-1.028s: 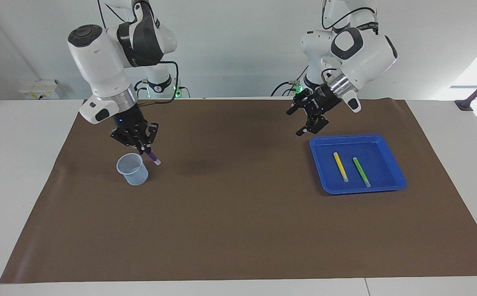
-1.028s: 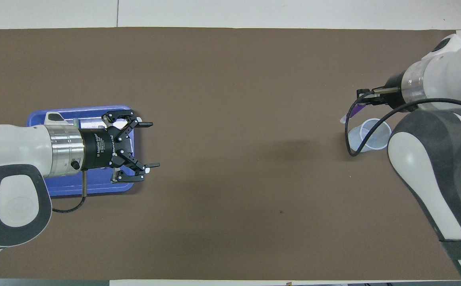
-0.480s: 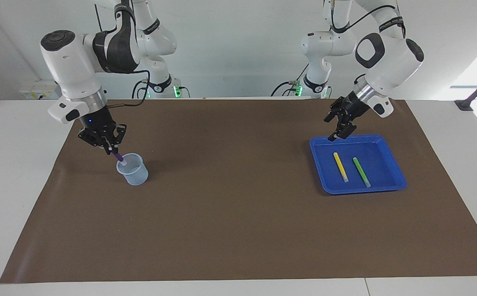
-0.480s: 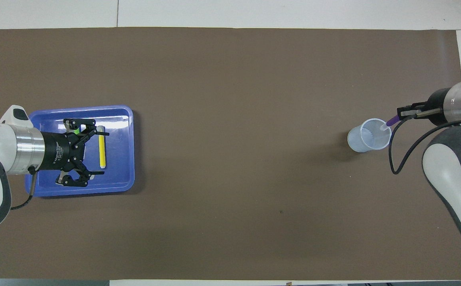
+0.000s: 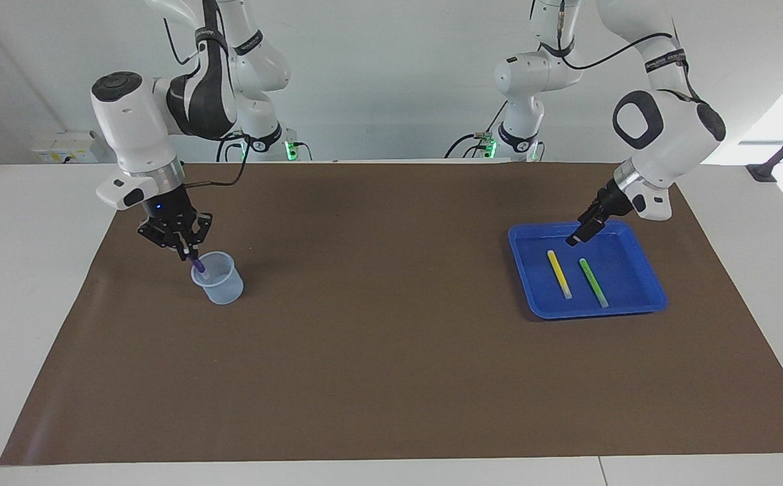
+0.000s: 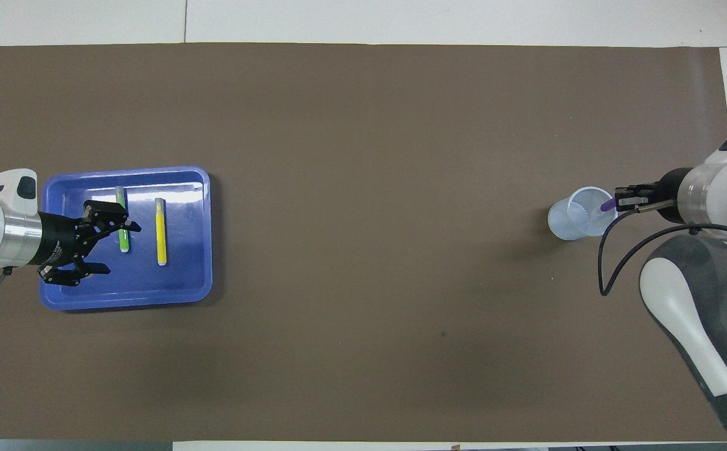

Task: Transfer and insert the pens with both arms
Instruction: 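Release the purple pen in the cup while the left gripper grasps green pen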

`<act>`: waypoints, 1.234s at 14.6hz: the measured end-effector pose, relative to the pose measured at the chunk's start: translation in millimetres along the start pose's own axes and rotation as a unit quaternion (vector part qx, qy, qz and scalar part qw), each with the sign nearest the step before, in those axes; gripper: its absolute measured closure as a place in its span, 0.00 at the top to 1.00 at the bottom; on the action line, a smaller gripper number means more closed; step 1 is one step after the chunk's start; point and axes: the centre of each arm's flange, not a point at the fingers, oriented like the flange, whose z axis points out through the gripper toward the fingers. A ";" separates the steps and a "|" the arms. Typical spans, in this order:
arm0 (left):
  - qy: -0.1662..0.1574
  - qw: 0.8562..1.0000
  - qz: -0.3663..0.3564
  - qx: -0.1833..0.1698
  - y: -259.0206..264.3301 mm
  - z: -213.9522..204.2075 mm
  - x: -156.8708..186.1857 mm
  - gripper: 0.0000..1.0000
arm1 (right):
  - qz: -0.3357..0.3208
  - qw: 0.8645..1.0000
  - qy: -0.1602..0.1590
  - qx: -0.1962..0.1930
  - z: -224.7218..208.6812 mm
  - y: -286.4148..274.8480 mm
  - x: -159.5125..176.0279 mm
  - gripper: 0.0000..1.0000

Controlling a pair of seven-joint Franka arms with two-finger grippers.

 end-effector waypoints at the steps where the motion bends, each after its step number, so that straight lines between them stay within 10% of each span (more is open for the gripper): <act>1: 0.011 0.999 0.044 0.015 -1.7 9.1 7.8 1.00 | 0.002 1.000 0.001 -0.001 3.9 1.6 -2.7 0.17; 7: 0.066 0.961 0.257 0.074 -10.5 50.3 49.5 1.00 | 0.009 1.000 0.003 -0.003 20.1 8.2 -11.3 0.17; 18: 0.081 0.938 0.321 0.105 6.0 77.6 84.2 0.93 | 0.010 1.000 -0.008 0.000 41.6 7.7 -15.0 0.22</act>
